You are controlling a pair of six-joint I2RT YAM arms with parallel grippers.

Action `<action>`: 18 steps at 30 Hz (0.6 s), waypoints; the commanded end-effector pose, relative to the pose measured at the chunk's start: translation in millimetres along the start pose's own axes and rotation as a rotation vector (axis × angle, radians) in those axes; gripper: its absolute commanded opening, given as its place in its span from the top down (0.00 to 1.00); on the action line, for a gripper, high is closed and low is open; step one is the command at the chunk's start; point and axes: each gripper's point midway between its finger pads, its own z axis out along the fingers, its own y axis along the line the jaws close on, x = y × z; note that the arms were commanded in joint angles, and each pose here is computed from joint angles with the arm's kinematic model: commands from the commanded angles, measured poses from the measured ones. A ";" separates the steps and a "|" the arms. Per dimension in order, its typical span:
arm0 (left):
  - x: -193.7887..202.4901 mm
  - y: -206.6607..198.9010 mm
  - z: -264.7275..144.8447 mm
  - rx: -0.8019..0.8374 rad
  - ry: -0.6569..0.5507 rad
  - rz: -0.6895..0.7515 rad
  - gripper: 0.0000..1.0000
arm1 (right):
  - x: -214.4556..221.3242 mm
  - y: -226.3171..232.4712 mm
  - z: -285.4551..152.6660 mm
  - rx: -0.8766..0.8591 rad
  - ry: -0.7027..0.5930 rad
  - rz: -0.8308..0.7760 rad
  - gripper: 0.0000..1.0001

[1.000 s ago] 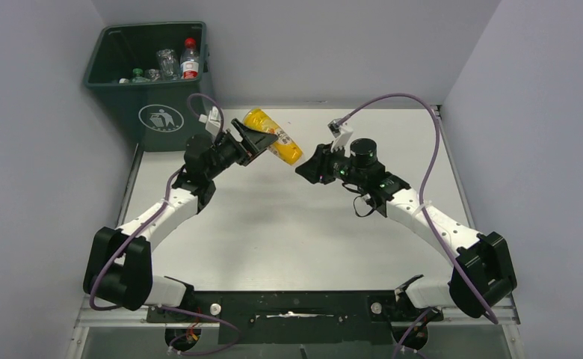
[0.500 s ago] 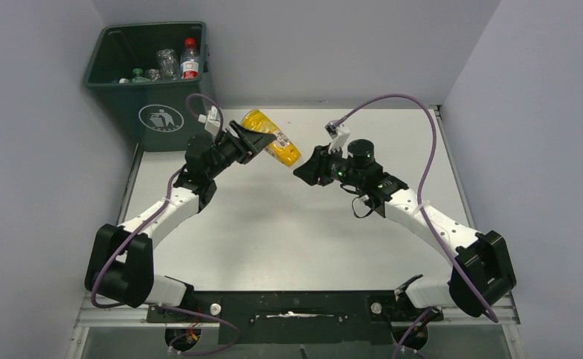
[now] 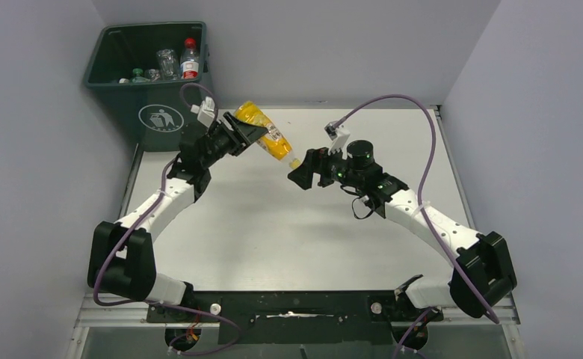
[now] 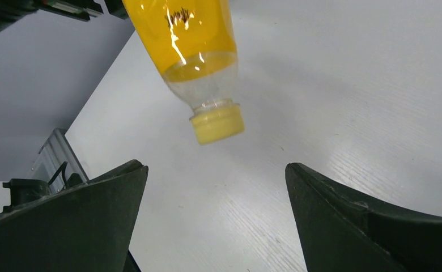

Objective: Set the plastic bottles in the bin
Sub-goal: Place the plastic bottle in the trash bin.

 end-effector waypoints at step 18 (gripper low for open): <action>-115.4 -50.7 -23.6 0.020 -0.153 0.244 0.64 | -37.9 5.5 -33.9 0.071 -0.105 -0.070 0.02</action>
